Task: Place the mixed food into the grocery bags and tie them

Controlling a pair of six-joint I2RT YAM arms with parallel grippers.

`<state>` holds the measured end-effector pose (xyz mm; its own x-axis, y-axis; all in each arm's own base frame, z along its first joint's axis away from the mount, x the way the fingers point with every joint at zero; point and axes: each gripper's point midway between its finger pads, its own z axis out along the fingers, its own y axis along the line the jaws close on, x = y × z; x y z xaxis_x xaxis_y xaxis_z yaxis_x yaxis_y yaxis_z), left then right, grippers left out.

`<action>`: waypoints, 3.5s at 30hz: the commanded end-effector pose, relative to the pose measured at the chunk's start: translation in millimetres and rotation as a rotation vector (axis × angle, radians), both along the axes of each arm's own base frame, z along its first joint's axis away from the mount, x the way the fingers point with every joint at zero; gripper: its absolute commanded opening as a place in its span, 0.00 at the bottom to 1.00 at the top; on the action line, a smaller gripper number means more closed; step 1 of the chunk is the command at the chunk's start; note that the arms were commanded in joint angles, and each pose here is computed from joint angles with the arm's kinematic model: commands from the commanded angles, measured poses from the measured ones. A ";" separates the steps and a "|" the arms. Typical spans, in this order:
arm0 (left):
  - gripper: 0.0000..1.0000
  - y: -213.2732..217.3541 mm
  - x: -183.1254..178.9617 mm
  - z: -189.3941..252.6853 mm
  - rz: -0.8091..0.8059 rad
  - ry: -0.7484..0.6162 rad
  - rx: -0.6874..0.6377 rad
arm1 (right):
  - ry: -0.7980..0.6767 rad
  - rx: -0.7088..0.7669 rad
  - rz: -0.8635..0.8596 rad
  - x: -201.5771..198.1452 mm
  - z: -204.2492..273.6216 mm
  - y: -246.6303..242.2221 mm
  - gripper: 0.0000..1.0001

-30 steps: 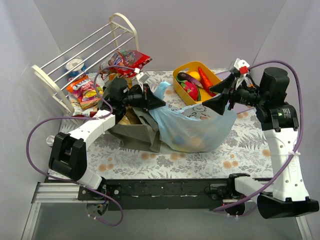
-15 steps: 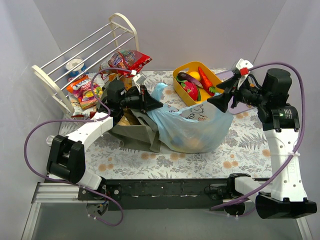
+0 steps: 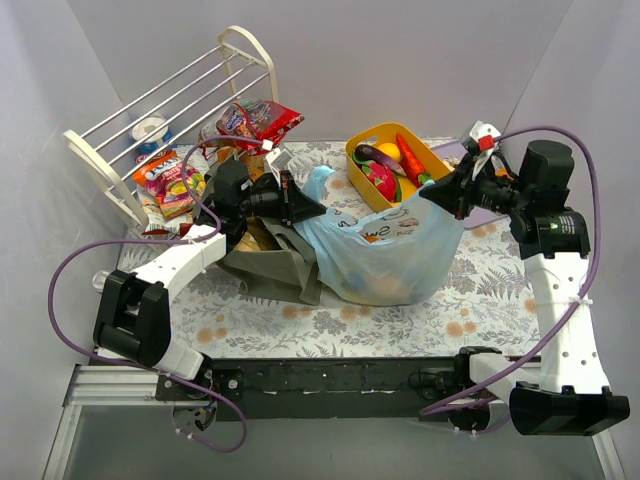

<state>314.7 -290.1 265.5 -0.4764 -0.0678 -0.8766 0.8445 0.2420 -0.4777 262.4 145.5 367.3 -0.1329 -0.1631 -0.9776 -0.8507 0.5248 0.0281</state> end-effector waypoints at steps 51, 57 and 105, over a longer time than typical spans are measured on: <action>0.00 -114.6 -50.5 8.1 -0.410 0.070 0.036 | 0.061 0.024 0.174 -0.6 -23.8 88.5 0.01; 0.27 -110.5 -48.7 9.9 -0.366 0.038 0.052 | 0.130 0.065 0.153 9.6 -27.4 95.7 0.01; 0.00 -131.5 -53.8 25.3 -0.180 0.060 -0.130 | 0.189 0.173 0.047 17.9 -6.8 99.3 0.30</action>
